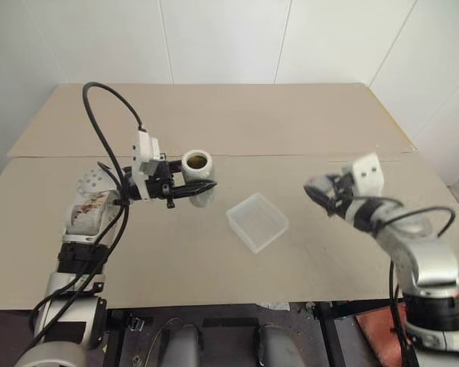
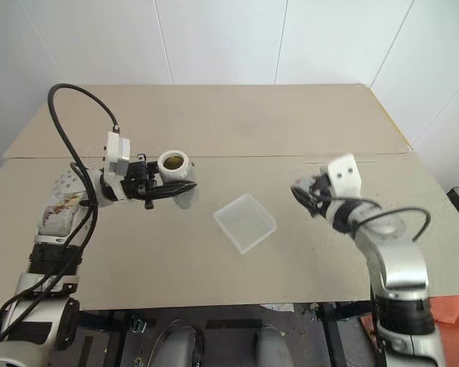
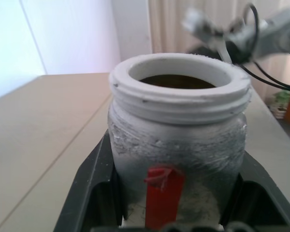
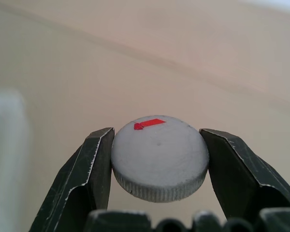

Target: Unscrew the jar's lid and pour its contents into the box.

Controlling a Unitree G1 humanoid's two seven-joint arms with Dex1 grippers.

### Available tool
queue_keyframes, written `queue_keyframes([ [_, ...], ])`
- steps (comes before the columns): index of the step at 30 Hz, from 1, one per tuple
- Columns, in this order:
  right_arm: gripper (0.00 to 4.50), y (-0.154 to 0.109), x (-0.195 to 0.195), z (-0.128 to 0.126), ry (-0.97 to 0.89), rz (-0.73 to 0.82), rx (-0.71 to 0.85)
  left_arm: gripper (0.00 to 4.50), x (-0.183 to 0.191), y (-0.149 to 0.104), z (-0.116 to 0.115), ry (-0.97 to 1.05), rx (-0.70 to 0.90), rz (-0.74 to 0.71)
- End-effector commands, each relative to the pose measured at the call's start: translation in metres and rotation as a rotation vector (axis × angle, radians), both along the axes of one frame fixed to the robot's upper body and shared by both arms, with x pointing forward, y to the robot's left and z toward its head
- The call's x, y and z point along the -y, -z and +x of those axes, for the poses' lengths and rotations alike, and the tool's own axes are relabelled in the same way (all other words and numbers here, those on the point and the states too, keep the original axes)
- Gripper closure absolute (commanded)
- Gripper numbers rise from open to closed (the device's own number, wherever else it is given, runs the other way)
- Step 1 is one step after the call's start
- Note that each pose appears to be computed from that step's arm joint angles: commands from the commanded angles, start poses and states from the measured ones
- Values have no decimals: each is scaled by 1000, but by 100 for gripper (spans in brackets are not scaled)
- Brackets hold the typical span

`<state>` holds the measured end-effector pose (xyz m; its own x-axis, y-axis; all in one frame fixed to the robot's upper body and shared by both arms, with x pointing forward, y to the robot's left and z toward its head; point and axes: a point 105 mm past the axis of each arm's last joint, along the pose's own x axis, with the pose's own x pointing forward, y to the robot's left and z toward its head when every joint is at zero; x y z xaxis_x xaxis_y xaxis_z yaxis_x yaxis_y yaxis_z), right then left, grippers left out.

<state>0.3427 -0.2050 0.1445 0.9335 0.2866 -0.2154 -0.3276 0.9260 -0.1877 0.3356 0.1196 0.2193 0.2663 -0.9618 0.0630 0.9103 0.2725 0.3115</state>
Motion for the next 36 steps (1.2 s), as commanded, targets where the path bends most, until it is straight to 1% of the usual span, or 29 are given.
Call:
queue_keyframes([
  [1, 157, 17, 12, 3, 105, -33, -25, 255, 8, -12, 0, -21, 71, 1],
  [4, 81, 27, 11, 2, 113, -26, -53, 255, 14, -12, 0, -20, 80, 6],
  [6, 15, 27, 10, 0, 100, -32, -55, 255, 17, -14, 1, -29, 95, 10],
  [7, 6, 24, 9, -2, 81, -29, -56, 255, 20, -15, 2, -38, 108, 13],
  [8, 6, 21, 9, -5, 65, -29, -56, 255, 22, -16, 4, -48, 120, 18],
  [10, 6, 8, 4, -15, -8, -42, -52, 255, 30, -16, 12, -117, 209, 69],
  [11, 6, 0, 1, -20, -37, -40, -48, 255, 34, -17, 16, -148, 263, 95],
  [12, 6, -12, -3, -24, -73, -19, -42, 255, 39, -20, 19, -182, 353, 129],
  [14, 6, -38, -13, -33, -169, 36, -30, 255, 51, -28, 24, -234, 577, 200],
  [15, 6, -47, -18, -38, -219, 60, -43, 255, 57, -31, 24, -239, 686, 234],
  [17, 6, -61, -30, -50, -350, 82, -123, 255, 73, -32, 21, -211, 957, 333],
  [18, 6, -65, -35, -55, -397, 90, -151, 255, 79, -30, 19, -183, 1073, 373],
  [21, 6, -76, -47, -72, -550, 121, -241, 255, 96, -15, 16, -70, 1481, 555],
  [23, 6, -80, -51, -77, -614, 140, -284, 255, 102, -3, 22, -10, 1739, 653],
  [24, 6, -81, -53, -78, -629, 138, -295, 255, 105, 2, 26, 13, 1848, 673],
  [26, 6, -82, -54, -75, -638, 135, -302, 255, 111, 11, 31, 50, 1986, 673],
  [27, 6, -83, -54, -74, -640, 135, -301, 255, 112, 14, 33, 68, 2026, 672],
  [29, 6, -87, -56, -72, -647, 146, -283, 255, 118, 14, 37, 57, 2123, 651],
  [32, 6, -92, -59, -72, -656, 165, -257, 255, 127, 13, 36, 58, 2197, 612],
  [36, 6, -97, -61, -73, -675, 178, -234, 255, 131, 17, 31, 93, 2237, 572],
])
